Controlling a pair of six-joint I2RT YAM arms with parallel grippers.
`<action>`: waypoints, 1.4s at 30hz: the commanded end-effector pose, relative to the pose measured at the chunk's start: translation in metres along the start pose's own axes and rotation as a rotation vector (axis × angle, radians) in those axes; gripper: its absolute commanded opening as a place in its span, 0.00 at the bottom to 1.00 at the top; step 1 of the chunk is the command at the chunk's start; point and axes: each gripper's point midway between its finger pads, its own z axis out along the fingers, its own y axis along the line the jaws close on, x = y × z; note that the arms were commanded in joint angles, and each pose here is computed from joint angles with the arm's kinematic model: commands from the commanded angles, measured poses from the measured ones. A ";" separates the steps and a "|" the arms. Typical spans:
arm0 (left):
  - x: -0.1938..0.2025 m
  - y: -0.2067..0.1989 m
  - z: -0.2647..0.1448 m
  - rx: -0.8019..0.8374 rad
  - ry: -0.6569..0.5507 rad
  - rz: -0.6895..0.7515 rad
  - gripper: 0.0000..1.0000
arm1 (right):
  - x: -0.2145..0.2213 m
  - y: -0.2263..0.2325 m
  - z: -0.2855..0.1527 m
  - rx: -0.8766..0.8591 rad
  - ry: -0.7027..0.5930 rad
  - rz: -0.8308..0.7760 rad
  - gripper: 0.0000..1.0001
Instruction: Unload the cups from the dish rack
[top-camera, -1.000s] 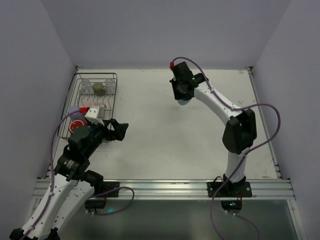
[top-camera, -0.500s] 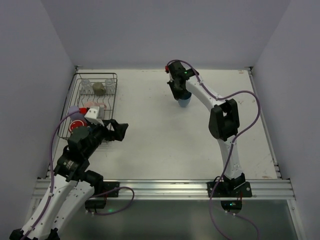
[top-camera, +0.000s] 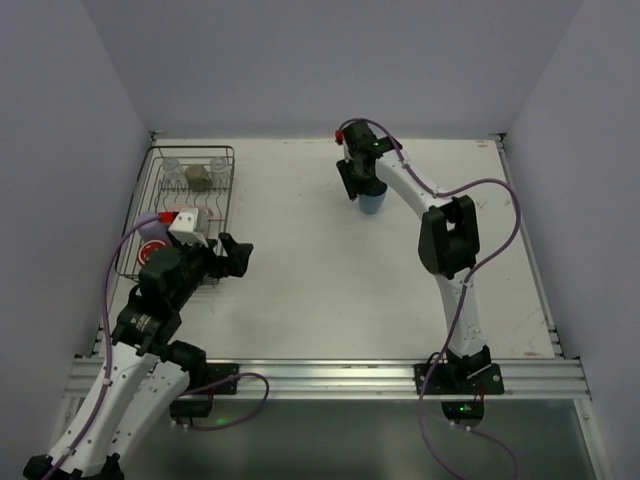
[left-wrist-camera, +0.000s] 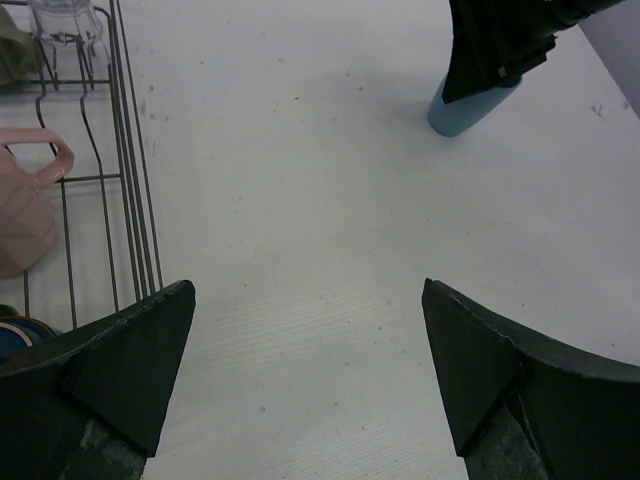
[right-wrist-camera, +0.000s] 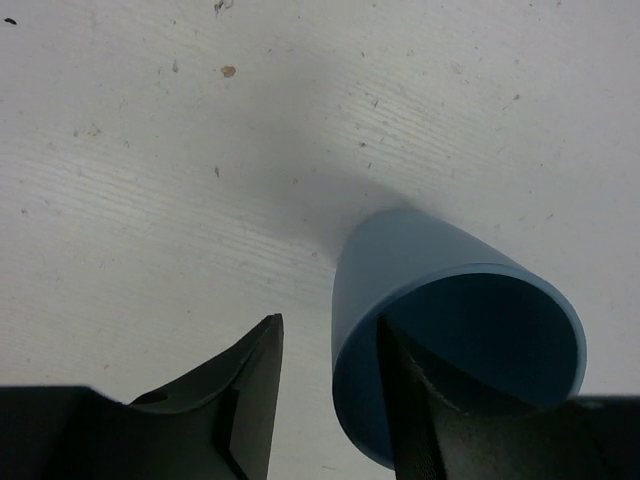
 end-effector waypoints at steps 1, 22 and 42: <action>-0.005 0.015 0.002 -0.074 -0.021 0.013 1.00 | -0.027 -0.002 -0.042 -0.017 -0.105 -0.048 0.47; -0.058 0.114 0.008 -0.699 -0.107 -0.088 0.95 | 0.017 0.061 -0.246 -0.504 -0.729 0.142 0.85; -0.027 0.189 0.072 -0.763 0.091 -0.081 1.00 | 0.048 0.065 -0.230 -0.525 -0.715 0.136 0.84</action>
